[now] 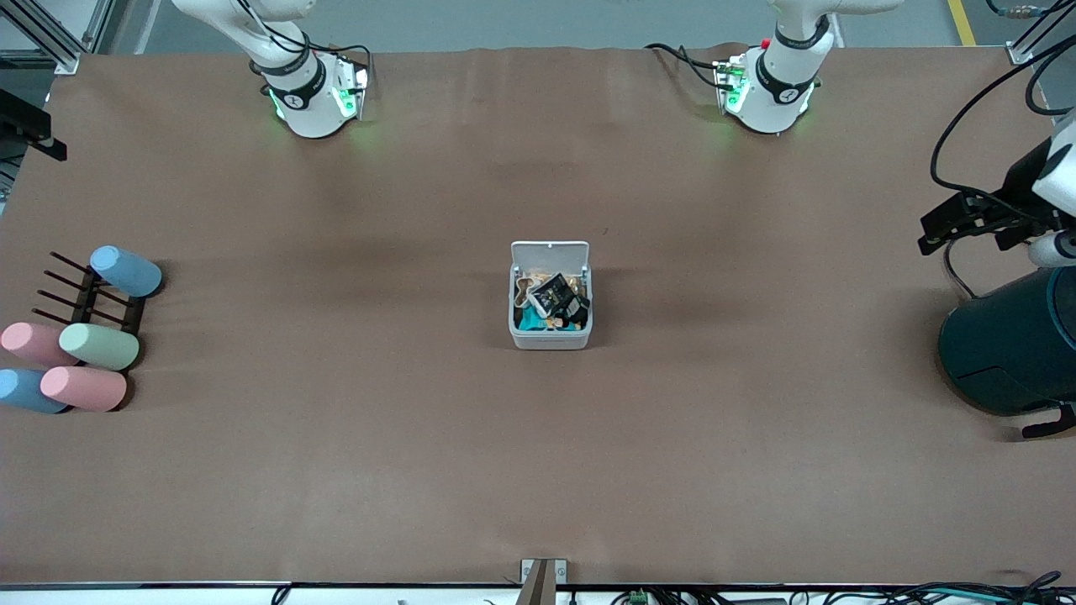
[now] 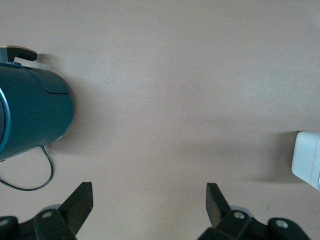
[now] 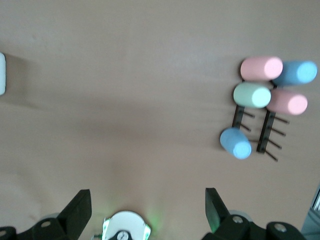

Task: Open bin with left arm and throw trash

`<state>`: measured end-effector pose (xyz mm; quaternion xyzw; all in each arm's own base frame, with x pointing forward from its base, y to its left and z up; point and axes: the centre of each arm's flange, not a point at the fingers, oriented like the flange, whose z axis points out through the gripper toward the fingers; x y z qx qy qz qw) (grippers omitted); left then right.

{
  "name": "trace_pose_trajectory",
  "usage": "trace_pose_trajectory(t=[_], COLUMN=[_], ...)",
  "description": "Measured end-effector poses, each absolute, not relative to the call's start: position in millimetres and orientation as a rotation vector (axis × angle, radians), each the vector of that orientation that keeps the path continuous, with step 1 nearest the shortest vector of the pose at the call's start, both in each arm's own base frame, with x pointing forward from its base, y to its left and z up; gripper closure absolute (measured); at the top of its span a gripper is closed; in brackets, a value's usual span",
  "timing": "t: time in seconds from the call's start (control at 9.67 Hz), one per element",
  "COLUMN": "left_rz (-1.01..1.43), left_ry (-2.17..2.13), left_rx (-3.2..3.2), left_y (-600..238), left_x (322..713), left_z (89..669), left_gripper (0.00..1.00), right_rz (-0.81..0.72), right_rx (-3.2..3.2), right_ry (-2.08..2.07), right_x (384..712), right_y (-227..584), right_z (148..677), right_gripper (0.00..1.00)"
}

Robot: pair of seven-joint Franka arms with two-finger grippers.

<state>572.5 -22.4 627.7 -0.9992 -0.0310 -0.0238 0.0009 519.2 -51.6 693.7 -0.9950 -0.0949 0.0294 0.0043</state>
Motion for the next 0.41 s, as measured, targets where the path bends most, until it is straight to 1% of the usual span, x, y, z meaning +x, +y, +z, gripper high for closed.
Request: trace_pose_trajectory(t=[0.1,0.41], left_rz=[-0.076,-0.075], left_ry=[-0.099,-0.097], left_rx=[-3.137,-3.137], left_y=[-21.7,-22.3], left_x=[572.5,572.6], left_z=[627.9,627.8], left_gripper=[0.00,0.00], right_rz=[0.049,0.045], right_rx=[-3.124,-3.135], right_ry=[-0.302,-0.185], right_x=[523.1,524.9], right_y=[-48.2,-47.7], right_z=[695.5,694.5], right_gripper=[0.00,0.00])
